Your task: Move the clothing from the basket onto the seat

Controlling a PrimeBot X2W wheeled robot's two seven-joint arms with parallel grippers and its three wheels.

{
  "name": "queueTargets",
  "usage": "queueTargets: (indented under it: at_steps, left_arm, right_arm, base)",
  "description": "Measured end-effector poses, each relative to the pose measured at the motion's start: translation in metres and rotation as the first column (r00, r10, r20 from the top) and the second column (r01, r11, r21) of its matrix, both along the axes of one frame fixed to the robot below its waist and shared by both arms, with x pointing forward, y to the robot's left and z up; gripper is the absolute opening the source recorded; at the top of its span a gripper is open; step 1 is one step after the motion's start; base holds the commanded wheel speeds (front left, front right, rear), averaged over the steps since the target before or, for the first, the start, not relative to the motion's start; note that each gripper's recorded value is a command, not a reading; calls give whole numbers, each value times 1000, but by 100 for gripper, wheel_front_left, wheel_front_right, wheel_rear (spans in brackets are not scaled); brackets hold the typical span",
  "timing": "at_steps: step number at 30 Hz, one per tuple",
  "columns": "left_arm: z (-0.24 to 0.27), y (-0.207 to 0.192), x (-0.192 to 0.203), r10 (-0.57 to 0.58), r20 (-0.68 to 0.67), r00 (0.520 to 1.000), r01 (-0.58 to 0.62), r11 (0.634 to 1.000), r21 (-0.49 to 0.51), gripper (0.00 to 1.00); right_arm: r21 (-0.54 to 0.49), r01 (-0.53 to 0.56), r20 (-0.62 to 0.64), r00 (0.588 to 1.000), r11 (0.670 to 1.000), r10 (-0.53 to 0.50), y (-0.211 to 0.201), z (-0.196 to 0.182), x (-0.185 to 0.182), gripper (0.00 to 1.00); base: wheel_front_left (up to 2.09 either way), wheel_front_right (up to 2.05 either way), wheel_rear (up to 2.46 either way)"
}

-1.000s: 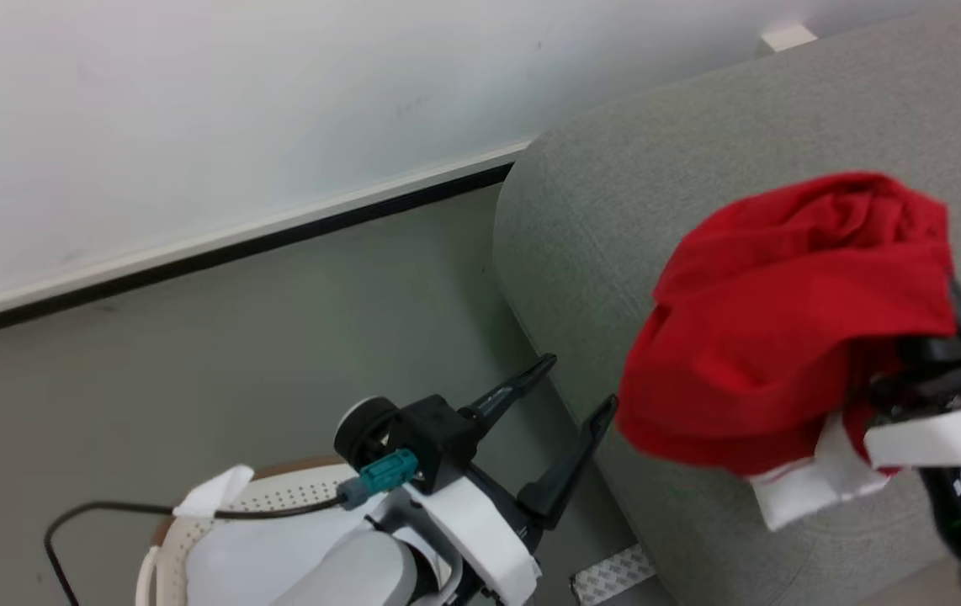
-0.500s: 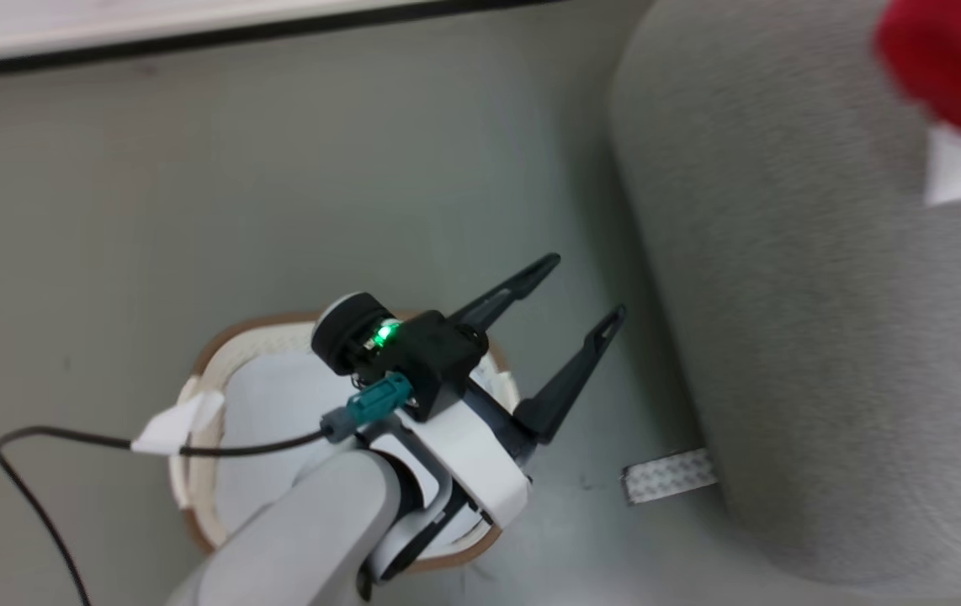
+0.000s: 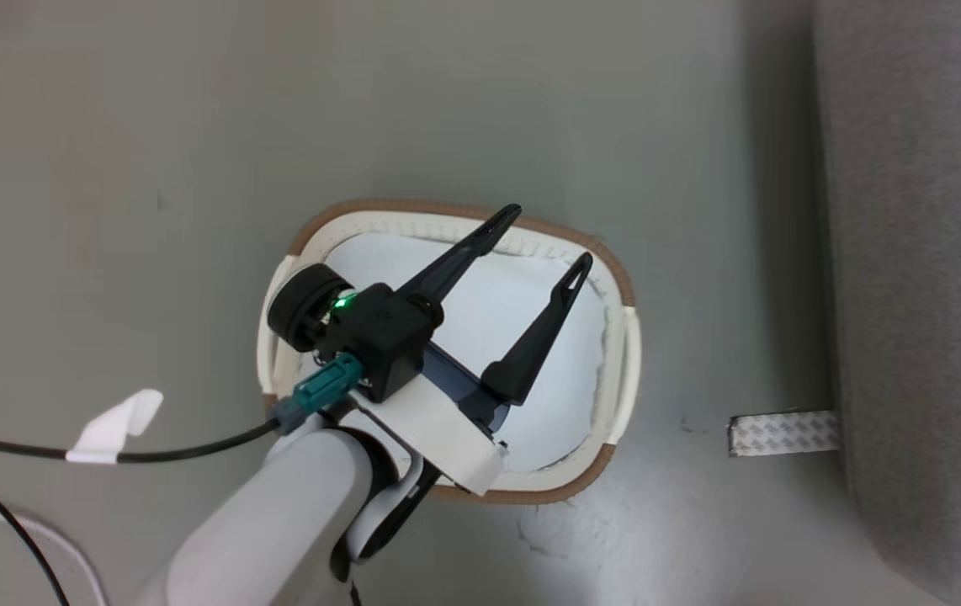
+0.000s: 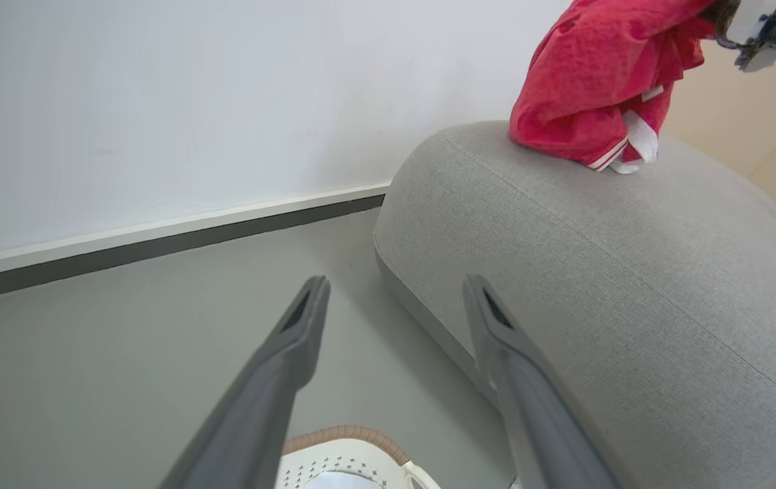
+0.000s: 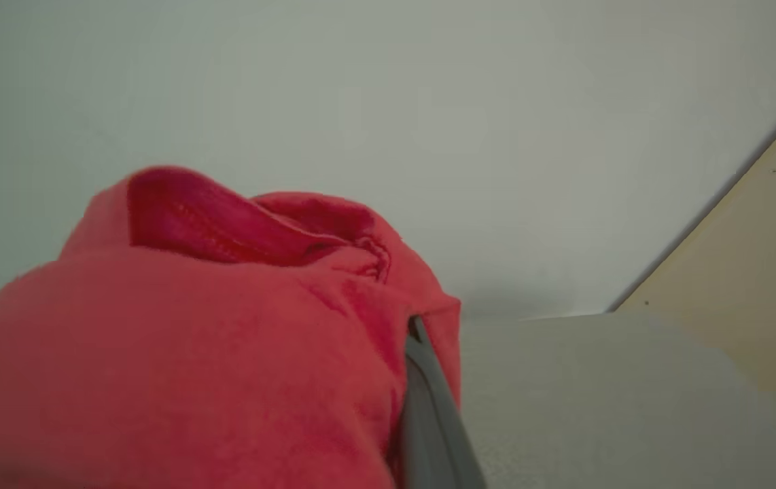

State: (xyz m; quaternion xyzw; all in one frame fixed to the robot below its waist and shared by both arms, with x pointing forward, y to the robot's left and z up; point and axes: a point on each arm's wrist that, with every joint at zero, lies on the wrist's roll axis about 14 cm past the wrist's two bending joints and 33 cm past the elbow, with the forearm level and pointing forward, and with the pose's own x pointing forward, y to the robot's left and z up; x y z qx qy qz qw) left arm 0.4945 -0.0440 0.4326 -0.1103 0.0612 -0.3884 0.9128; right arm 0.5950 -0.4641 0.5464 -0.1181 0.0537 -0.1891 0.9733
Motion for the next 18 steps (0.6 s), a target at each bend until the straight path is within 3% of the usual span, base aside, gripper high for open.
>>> queueTargets:
  at_steps: [7,8,10,11,12,18]
  left_arm:
    - [-22,22,6,55,-32,998,-54,998,36,100]
    - [-21,23,6,57,-32,998,-56,998,37,100]
    - [-18,23,7,61,-23,998,-60,998,35,100]
    - [-15,23,6,60,-18,998,-59,998,36,100]
    - [-12,22,6,60,-12,998,-59,998,35,100]
    - [9,25,-5,76,8,997,-76,997,19,100]
  right_arm:
    - [60,70,-333,942,996,-46,3,-126,-25,0]
    - [68,76,-373,927,995,-45,6,-138,-30,10]
    - [76,70,-401,915,995,-34,14,-146,-33,40]
    - [79,66,-405,914,995,-29,18,-147,-34,60]
    - [84,64,-413,911,994,-24,22,-147,-35,100]
    - [77,21,-485,874,997,19,49,-130,-38,100]
  base:
    - [0,0,0]
    - [0,0,0]
    - [0,0,0]
    - [0,0,0]
    - [0,0,0]
    - [0,0,0]
